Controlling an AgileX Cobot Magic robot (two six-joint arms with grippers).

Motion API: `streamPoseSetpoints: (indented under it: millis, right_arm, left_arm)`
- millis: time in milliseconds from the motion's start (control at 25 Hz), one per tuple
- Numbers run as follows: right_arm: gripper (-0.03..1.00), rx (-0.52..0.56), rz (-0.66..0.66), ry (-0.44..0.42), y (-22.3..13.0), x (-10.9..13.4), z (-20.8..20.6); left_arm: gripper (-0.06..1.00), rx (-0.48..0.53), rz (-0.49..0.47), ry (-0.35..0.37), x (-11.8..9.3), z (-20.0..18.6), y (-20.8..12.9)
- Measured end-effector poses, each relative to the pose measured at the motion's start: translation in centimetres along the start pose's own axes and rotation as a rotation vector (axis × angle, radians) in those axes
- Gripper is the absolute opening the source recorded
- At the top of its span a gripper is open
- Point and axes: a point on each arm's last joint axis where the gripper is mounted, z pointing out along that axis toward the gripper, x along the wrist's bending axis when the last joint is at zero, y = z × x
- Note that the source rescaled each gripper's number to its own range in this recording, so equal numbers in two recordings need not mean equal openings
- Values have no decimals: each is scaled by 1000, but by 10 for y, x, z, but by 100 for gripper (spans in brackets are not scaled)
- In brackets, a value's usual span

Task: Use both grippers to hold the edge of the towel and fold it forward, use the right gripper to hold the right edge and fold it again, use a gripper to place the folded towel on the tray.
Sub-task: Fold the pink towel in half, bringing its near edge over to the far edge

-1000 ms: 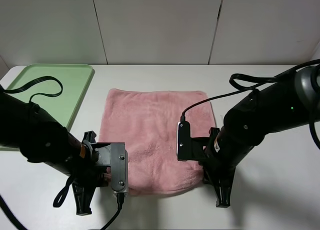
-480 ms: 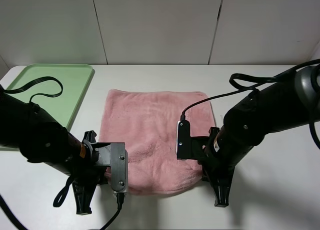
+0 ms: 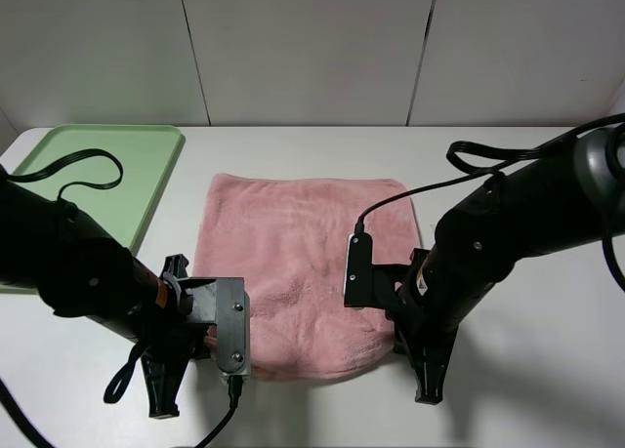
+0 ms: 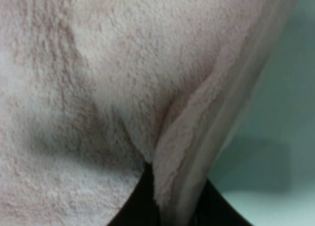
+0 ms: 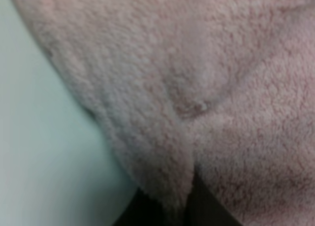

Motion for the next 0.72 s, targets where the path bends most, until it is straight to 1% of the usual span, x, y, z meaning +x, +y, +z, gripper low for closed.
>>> streamPoseSetpoints:
  millis: [200,480,720]
  right_arm:
    - [0,24,39,29,-1,2,-1]
    - [0,81,133,89,-8,10,-11]
    - [0,46,140,72,-10,14,-41]
  left_arm:
    - [0,13,0,-13,-1,-4,-1]
    - [0,-1,1,-4,-2,-26,-2]
    - [0,-19,2,10,-4,-46,-3]
